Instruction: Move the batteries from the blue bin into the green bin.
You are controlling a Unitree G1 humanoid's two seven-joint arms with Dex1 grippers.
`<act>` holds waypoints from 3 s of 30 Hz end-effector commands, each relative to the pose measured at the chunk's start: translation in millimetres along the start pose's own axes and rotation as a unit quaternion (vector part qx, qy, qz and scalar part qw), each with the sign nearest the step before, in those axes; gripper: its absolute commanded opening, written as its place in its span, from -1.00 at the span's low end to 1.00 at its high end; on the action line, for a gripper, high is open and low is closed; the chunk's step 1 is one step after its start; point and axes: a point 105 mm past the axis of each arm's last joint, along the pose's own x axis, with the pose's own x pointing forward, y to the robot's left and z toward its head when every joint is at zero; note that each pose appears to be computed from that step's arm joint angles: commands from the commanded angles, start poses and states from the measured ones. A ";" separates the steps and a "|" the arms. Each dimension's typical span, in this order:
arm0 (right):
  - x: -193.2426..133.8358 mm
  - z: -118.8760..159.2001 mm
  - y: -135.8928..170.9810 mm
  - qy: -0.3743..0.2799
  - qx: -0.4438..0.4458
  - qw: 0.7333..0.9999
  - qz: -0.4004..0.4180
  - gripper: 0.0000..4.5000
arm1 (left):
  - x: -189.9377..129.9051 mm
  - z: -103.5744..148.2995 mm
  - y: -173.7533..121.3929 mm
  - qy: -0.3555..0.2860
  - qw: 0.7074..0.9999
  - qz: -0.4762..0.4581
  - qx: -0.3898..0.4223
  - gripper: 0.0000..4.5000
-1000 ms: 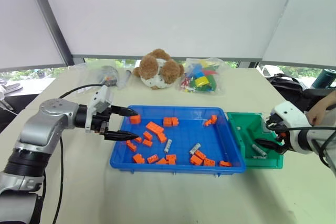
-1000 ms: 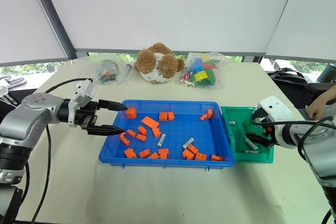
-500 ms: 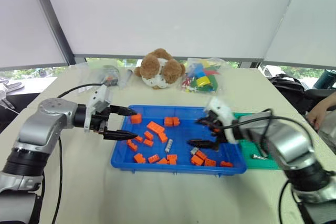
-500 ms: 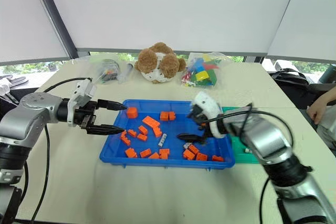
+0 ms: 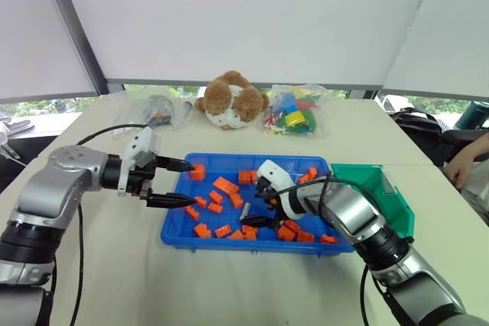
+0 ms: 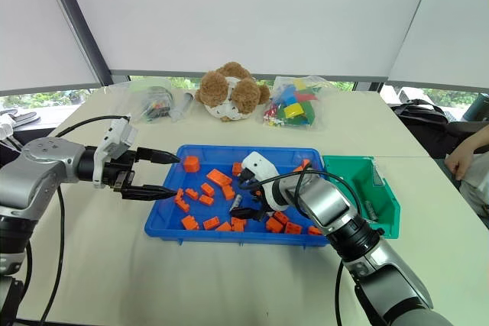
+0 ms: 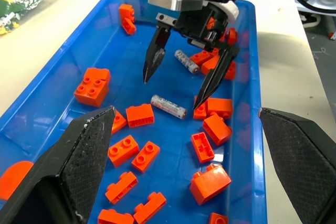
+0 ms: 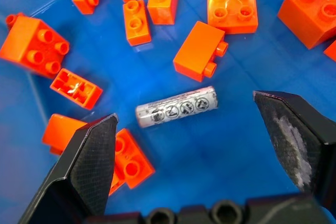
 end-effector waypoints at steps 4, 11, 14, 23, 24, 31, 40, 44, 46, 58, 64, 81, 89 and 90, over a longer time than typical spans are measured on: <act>7.4 11.6 0.3 -0.004 -0.029 1.000 -0.003 0.99 | -6.9 12.7 -0.9 -0.011 1.000 0.010 0.022 1.00; 14.8 8.0 2.4 0.008 -0.041 0.999 -0.005 0.99 | -5.3 12.3 -2.7 -0.010 1.000 0.009 0.020 1.00; 16.5 4.1 -0.2 0.021 -0.056 0.998 -0.014 0.99 | -5.0 12.3 -3.1 -0.010 1.000 0.010 0.020 1.00; 18.3 1.1 -2.0 0.030 -0.070 0.997 -0.015 0.99 | -4.7 12.4 -2.8 -0.011 1.000 0.015 0.021 1.00; 18.4 0.4 -2.3 0.032 -0.071 0.997 -0.015 0.88 | -4.7 12.4 -2.7 -0.011 1.000 0.016 0.022 1.00; 13.9 0.3 -5.8 0.033 -0.072 0.997 -0.015 -0.04 | -4.4 12.6 -2.7 -0.012 0.999 0.019 0.023 1.00; -102.4 45.5 -73.6 -0.059 -0.051 0.977 -0.200 -0.04 | -2.1 12.6 -2.6 -0.017 0.999 0.017 0.023 1.00; -173.8 9.1 -101.9 -0.011 -0.036 0.952 -0.304 -0.04 | 0.5 9.8 -2.8 -0.018 1.000 0.012 0.021 1.00; -192.3 -11.7 -103.6 0.020 -0.025 0.946 -0.323 -0.04 | 1.6 9.3 -2.5 -0.019 1.000 0.009 0.022 1.00; -205.1 -80.0 -92.9 0.094 0.017 0.950 -0.299 0.85 | 6.0 14.9 3.4 -0.029 0.999 -0.006 0.027 1.00; -200.2 -36.7 -82.2 0.013 0.013 0.963 -0.267 0.98 | 4.3 18.4 3.3 -0.034 0.999 -0.011 0.024 1.00; -83.0 -28.4 -25.1 0.020 0.122 0.979 -0.161 0.98 | 2.9 15.2 3.5 -0.027 0.999 0.006 0.034 1.00; -60.5 -31.4 -7.6 0.040 0.133 0.981 -0.138 0.98 | 3.9 13.0 3.5 -0.025 0.999 0.014 0.037 1.00; -58.9 -32.2 -5.8 0.043 0.131 0.981 -0.136 0.98 | 4.2 13.0 3.4 -0.025 0.999 0.014 0.038 1.00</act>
